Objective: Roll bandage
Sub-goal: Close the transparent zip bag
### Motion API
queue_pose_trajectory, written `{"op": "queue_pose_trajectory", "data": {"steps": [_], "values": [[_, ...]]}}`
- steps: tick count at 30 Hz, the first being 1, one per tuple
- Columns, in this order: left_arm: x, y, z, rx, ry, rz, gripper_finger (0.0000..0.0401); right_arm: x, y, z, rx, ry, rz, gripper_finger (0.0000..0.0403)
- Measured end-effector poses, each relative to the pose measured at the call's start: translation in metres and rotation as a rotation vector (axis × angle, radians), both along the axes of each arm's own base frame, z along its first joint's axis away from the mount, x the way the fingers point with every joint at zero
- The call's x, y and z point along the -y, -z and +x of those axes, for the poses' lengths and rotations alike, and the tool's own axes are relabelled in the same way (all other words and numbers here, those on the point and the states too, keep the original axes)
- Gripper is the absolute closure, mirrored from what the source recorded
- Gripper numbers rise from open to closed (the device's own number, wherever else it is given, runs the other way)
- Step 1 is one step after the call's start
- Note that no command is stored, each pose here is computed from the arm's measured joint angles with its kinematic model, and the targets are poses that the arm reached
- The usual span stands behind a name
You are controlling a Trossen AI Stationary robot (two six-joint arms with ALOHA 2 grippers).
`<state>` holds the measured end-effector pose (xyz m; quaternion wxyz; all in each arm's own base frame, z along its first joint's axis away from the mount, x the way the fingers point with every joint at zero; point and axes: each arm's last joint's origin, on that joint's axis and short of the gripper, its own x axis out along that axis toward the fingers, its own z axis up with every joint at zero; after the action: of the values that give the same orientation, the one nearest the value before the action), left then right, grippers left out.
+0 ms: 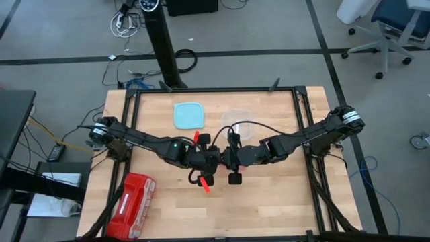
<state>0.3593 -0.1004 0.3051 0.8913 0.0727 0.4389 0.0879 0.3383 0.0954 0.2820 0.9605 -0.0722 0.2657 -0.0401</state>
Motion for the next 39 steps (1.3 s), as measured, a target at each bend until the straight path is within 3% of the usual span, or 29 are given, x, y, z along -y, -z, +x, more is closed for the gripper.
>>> {"op": "queue_pose_trajectory", "data": {"steps": [8,25,30,33,39], "values": [[0.0,0.0,0.0,0.0,0.016,0.006,0.0388,0.0,0.0,0.0,-0.006,-0.018,-0.019,0.0393],[0.0,-0.004,0.005,0.058,0.0,0.009,0.0387,-0.001,-0.015,-0.025,-0.053,0.006,-0.026,0.0402],[0.0,-0.003,0.004,0.044,0.001,0.011,0.0387,-0.002,-0.015,-0.028,-0.072,0.008,-0.031,0.0403],[0.0,0.001,-0.003,-0.032,0.013,0.024,0.0389,-0.003,-0.012,-0.036,-0.136,0.014,-0.057,0.0402],[-0.001,-0.001,-0.001,-0.005,0.004,0.018,0.0388,-0.005,-0.016,-0.035,-0.092,0.012,-0.041,0.037]]}}
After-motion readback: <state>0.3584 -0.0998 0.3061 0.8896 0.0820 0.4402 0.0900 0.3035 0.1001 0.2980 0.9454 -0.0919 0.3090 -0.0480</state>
